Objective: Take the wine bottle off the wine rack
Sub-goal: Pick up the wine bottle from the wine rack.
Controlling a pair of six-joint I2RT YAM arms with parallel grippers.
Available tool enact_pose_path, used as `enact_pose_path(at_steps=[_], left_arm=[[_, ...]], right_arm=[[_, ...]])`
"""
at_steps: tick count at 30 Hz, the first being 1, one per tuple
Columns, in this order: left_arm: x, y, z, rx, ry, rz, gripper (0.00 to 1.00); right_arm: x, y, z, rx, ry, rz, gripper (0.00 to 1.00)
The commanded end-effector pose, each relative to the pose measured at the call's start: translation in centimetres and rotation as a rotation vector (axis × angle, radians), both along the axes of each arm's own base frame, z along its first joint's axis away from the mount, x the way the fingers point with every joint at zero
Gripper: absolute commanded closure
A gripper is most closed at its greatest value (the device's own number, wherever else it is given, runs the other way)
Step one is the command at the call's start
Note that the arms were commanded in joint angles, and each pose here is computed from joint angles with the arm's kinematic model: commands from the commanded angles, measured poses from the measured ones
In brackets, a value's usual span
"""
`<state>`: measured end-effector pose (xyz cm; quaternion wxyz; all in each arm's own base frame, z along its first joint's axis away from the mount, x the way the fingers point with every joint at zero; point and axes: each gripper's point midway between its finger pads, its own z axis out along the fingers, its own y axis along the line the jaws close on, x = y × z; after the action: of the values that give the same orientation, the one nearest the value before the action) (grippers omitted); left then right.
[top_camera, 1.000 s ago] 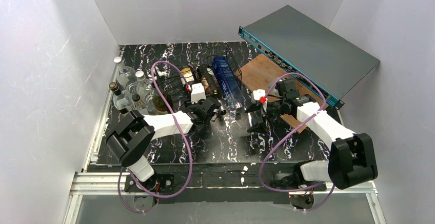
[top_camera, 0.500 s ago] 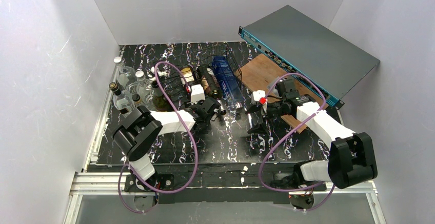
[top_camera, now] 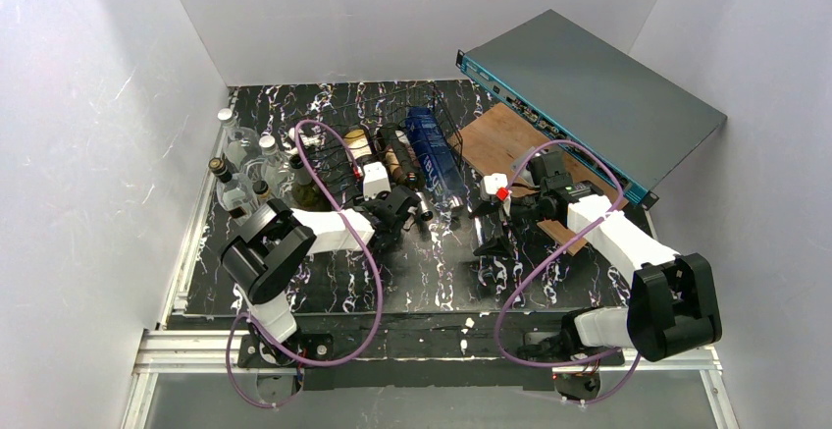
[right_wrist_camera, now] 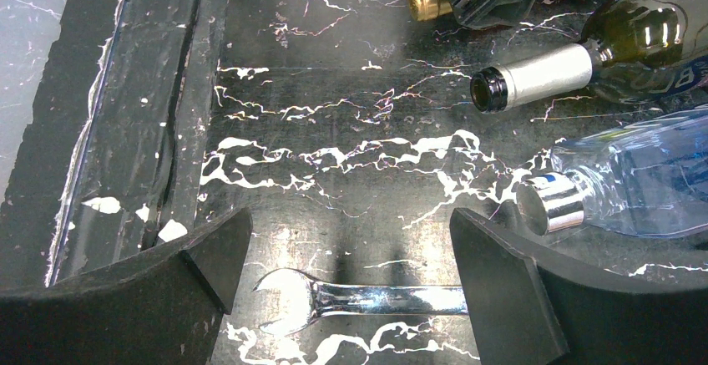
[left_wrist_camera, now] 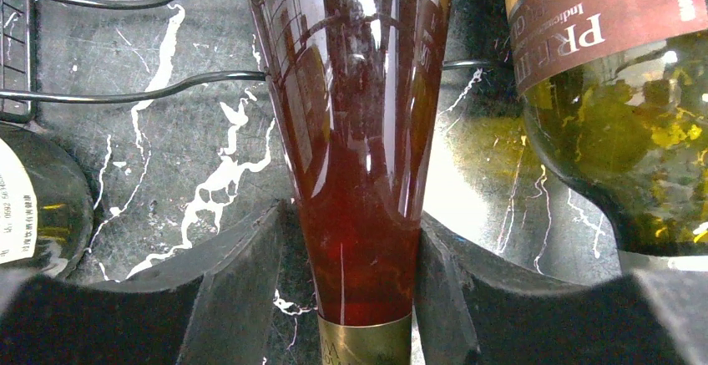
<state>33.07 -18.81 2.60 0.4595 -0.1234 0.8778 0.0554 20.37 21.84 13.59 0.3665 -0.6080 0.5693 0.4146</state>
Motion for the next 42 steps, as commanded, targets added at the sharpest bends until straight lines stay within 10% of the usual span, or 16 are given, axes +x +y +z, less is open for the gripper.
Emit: enact_pose_path(at_steps=[1,6,16,42], left_arm=[[0.6,0.7,-0.2,-0.001,-0.013,0.044,0.49],[0.6,0.8,-0.4,-0.007,-0.009,0.049,0.55],[0.4,1.1,1.0,-0.002,-0.025,0.023,1.0],[-5.2,0.9,7.2,0.063,-0.175,0.037,1.0]], right_arm=[[0.3,0.0,0.3,0.001,0.003,0.001,0.02],[0.3,0.0,0.2,0.0,0.006,0.002,0.02],[0.3,0.0,0.2,-0.001,0.007,0.003,0.02],[0.2,0.0,0.5,0.004,-0.005,0.007,0.01]])
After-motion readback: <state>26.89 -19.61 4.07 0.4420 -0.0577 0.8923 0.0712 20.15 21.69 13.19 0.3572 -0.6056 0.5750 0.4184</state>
